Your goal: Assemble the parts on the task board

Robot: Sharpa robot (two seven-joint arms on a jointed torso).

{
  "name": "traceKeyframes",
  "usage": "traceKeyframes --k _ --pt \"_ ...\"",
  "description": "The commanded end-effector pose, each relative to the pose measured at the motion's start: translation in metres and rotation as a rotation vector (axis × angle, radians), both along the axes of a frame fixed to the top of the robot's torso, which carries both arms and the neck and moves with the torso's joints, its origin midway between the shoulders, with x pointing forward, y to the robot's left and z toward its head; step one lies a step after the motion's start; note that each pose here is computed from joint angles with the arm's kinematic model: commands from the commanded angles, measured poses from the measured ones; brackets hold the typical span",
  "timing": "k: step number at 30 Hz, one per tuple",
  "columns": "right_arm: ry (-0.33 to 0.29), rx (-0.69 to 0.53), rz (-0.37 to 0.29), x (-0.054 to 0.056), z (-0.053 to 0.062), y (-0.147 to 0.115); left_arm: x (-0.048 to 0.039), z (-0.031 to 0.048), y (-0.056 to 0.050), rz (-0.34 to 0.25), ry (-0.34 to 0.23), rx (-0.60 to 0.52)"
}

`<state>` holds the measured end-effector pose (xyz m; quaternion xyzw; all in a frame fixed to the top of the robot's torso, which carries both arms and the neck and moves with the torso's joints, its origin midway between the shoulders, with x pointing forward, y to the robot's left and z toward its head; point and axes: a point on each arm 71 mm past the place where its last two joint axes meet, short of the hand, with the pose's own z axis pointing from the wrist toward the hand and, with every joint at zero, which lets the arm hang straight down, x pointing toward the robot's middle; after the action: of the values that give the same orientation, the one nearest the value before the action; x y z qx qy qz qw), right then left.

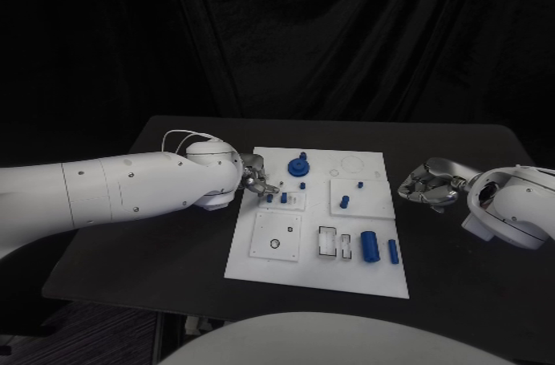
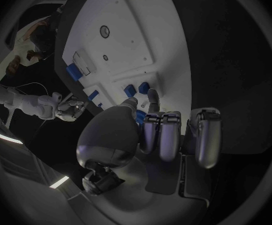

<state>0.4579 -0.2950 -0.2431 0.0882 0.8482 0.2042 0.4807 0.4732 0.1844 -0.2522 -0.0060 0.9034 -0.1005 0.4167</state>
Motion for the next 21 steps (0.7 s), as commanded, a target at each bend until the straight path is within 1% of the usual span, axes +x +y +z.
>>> traceKeyframes --k 1,21 --pt "0.011 -0.011 -0.004 -0.0012 -0.0016 -0.0007 -0.0003 -0.0009 -0.0016 -0.012 0.008 0.008" --pt "0.011 -0.009 0.001 -0.0015 -0.0016 -0.0001 -0.0019 -0.0049 -0.0039 -0.027 0.039 0.03"
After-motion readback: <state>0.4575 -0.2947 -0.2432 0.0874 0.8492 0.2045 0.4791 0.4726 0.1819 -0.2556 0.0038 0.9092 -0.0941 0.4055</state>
